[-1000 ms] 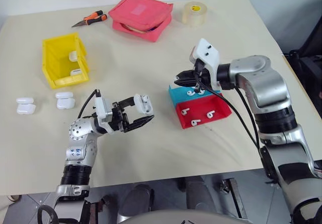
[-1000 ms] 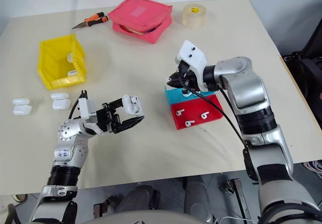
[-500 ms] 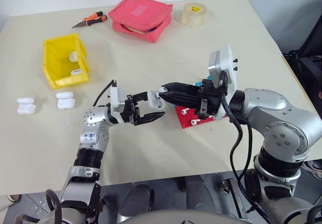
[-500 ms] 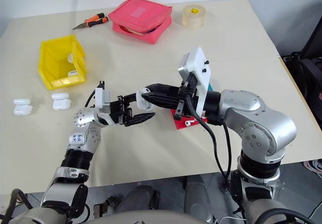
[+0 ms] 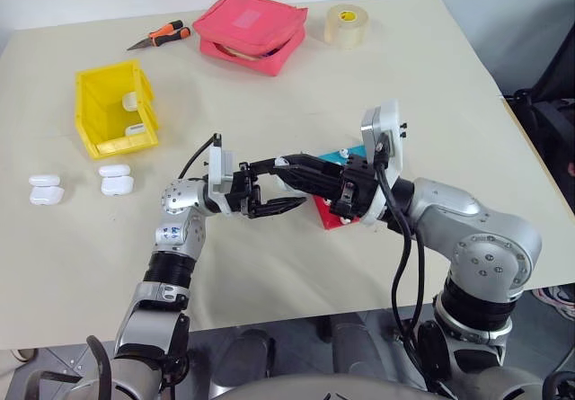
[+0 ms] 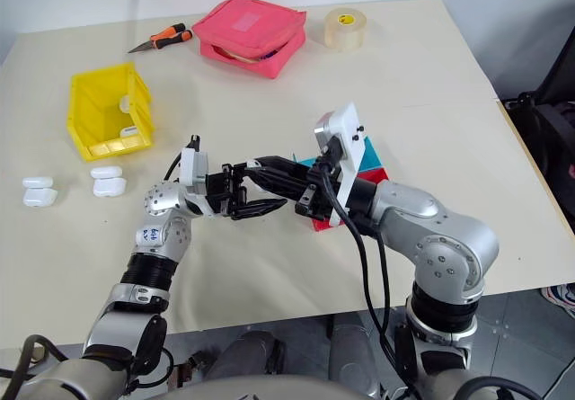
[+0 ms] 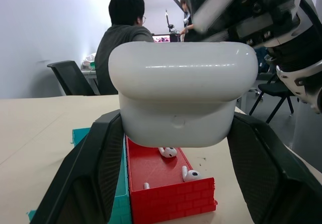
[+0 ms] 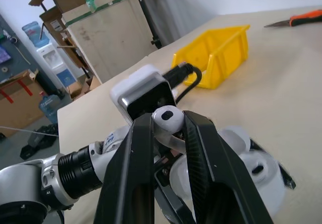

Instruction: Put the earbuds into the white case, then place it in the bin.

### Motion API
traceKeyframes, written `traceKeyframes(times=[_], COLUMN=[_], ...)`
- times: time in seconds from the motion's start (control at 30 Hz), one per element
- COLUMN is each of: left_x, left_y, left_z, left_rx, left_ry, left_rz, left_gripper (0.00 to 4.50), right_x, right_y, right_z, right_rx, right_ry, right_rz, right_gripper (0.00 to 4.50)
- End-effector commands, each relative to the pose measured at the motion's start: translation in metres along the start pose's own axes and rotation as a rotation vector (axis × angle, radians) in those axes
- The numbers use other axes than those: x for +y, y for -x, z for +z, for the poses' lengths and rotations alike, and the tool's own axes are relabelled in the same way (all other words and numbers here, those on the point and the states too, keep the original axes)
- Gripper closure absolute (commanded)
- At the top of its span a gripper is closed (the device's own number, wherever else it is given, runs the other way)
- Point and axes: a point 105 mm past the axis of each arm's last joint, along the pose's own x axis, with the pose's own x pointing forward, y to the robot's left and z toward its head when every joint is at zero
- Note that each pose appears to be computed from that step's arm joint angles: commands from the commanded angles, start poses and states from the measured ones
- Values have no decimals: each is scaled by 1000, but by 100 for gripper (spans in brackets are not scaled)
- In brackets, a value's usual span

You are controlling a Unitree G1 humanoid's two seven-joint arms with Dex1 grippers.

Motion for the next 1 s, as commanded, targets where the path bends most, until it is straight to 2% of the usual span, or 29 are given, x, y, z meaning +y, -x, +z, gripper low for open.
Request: traceKeyframes(times=[0.03, 0.43, 0.7, 1.0], left_x=[3, 7, 4, 0], left_y=[-4, 1, 3, 2], left_z=[12, 17, 19, 22], left_rx=[-30, -35, -49, -90], left_ry=[-42, -62, -62, -68], left_rz=[-9, 23, 19, 9], left_gripper=[175, 175, 175, 175], right_x=[3, -3, -17, -25], right_y=[2, 11, 18, 15], right_z=[1, -16, -26, -22], right_rx=[-25, 4, 42, 64], right_ry=[2, -50, -54, -17], right_rz=[4, -56, -116, -113], right_gripper=[402, 402, 402, 402])
